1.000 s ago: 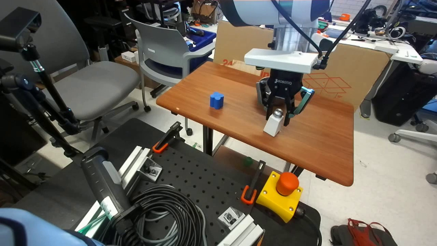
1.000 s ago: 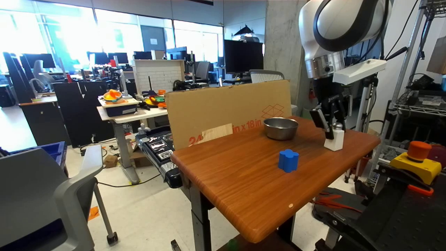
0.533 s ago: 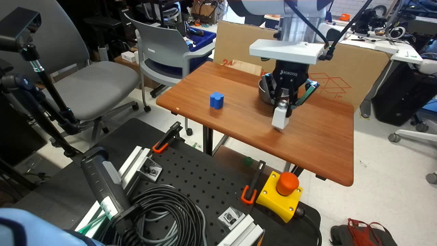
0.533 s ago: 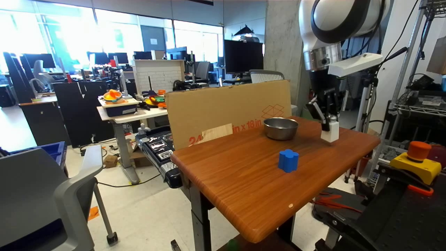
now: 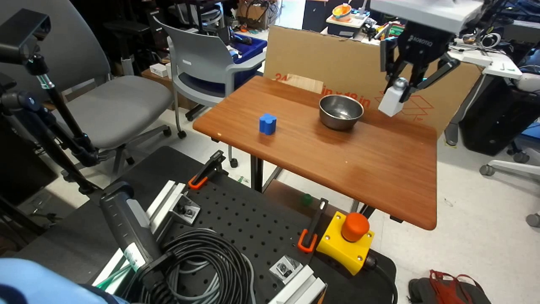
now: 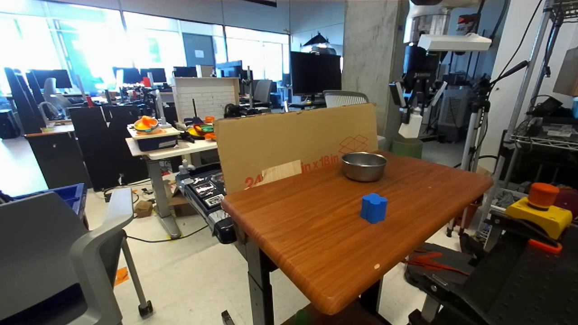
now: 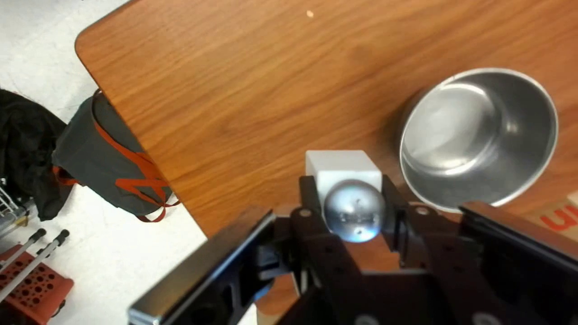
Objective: Move the salt shaker forward
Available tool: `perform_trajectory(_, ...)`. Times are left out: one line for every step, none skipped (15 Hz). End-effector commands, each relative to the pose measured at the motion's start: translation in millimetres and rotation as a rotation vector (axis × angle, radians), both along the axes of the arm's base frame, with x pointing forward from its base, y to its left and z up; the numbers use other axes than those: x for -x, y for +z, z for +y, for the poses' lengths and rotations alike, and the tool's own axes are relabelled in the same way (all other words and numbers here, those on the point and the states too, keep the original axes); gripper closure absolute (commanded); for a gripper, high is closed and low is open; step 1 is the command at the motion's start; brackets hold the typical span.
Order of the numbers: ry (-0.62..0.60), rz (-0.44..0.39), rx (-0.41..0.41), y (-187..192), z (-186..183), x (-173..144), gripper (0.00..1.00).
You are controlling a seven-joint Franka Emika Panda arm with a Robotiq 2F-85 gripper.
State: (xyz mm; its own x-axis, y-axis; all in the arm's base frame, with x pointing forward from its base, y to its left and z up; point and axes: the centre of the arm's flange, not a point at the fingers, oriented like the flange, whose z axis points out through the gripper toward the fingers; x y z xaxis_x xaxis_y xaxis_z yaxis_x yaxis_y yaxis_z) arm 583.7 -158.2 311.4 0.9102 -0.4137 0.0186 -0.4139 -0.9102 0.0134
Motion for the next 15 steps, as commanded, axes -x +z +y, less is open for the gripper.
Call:
perform_trajectory(-0.126, -0.030, -0.055, 10.9, -38.5, -49.0, 0.91)
perform_trajectory(-0.169, -0.039, -0.066, 10.4, -47.7, -57.2, 0.91)
perform_trajectory(-0.214, -0.042, -0.073, 6.4, -57.3, -66.0, 0.91)
perform_trajectory(-0.254, -0.045, -0.074, 2.2, -65.3, -73.8, 0.91)
perform_trajectory(-0.294, -0.048, -0.072, -3.6, -72.6, -81.7, 0.91)
perform_trajectory(-0.328, -0.043, -0.071, -10.7, -79.5, -89.2, 0.91)
perform_trajectory(-0.356, -0.037, -0.068, -17.5, -85.6, -95.5, 0.91)
perform_trajectory(-0.385, -0.021, -0.065, -27.4, -92.2, -101.4, 0.91)
perform_trajectory(-0.408, 0.000, -0.063, -38.1, -98.8, -107.0, 0.91)
perform_trajectory(-0.431, 0.017, -0.058, -45.8, -103.2, -111.3, 0.91)
perform_trajectory(-0.449, 0.039, -0.054, -55.3, -107.9, -115.1, 0.91)
perform_trajectory(-0.463, 0.059, -0.051, -63.2, -111.6, -117.7, 0.91)
perform_trajectory(-0.471, 0.084, -0.053, -71.6, -114.1, -119.9, 0.91)
perform_trajectory(-0.476, 0.107, -0.056, -79.6, -115.8, -121.9, 0.91)
perform_trajectory(-0.483, 0.128, -0.060, -86.1, -117.2, -123.2, 0.91)
